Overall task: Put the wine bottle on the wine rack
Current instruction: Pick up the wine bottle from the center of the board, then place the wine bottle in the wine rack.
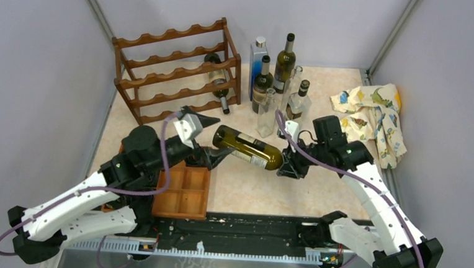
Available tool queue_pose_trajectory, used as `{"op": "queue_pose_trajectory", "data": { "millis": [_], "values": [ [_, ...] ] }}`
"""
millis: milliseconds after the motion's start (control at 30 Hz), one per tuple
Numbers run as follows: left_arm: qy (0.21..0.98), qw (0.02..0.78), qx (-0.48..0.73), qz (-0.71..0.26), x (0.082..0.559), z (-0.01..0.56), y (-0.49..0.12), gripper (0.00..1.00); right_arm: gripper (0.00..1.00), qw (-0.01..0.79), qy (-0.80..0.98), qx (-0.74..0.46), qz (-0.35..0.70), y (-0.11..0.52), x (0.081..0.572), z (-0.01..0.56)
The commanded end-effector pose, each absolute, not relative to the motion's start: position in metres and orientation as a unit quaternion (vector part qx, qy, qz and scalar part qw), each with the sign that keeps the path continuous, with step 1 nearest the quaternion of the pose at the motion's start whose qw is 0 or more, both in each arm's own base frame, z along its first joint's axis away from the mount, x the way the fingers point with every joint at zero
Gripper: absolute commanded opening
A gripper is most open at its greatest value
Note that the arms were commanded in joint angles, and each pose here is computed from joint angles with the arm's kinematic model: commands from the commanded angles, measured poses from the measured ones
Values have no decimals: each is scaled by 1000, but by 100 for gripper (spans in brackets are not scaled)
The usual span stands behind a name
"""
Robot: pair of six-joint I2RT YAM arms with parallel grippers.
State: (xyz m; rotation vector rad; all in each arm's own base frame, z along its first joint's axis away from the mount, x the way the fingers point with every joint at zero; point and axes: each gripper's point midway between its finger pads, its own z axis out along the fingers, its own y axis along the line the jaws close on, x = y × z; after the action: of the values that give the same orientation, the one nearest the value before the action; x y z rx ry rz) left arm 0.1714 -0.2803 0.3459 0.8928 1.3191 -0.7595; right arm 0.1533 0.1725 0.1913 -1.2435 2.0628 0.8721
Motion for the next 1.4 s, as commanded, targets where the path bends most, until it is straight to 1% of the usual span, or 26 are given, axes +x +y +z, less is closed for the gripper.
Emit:
{"op": "queue_pose_trajectory", "data": {
  "millis": [0, 100, 167, 267, 333, 433, 600, 700, 833, 933, 1100, 1367],
  "values": [
    [616, 664, 237, -352, 186, 395, -249, 99, 0, 429, 692, -491, 310, 203, 186, 236],
    [619, 692, 157, -336, 197, 421, -222, 99, 0, 464, 682, -486, 288, 215, 198, 241],
    [607, 713, 119, -331, 201, 438, -207, 99, 0, 486, 678, -481, 269, 223, 208, 244],
    [577, 744, 87, -325, 202, 455, -191, 99, 0, 499, 674, -489, 240, 241, 214, 238],
    [570, 755, 86, -315, 203, 458, -186, 99, 0, 506, 674, -487, 230, 255, 217, 235],
    [584, 753, 101, -284, 207, 452, -184, 99, 0, 509, 681, -477, 224, 274, 225, 227],
    [616, 746, 121, -223, 213, 439, -172, 99, 0, 545, 698, -420, 201, 296, 254, 226],
    [623, 747, 121, -196, 215, 435, -163, 99, 0, 557, 706, -383, 211, 310, 267, 225],
    [624, 754, 121, -167, 220, 439, -158, 99, 0, 555, 717, -357, 227, 329, 274, 220],
    [624, 759, 128, -134, 227, 442, -156, 99, 0, 535, 732, -348, 239, 341, 277, 205],
    [622, 767, 131, -83, 241, 447, -157, 99, 0, 506, 770, -298, 251, 355, 288, 181],
    [635, 758, 137, -60, 254, 445, -163, 99, 0, 500, 791, -261, 239, 386, 324, 168]
  ]
}}
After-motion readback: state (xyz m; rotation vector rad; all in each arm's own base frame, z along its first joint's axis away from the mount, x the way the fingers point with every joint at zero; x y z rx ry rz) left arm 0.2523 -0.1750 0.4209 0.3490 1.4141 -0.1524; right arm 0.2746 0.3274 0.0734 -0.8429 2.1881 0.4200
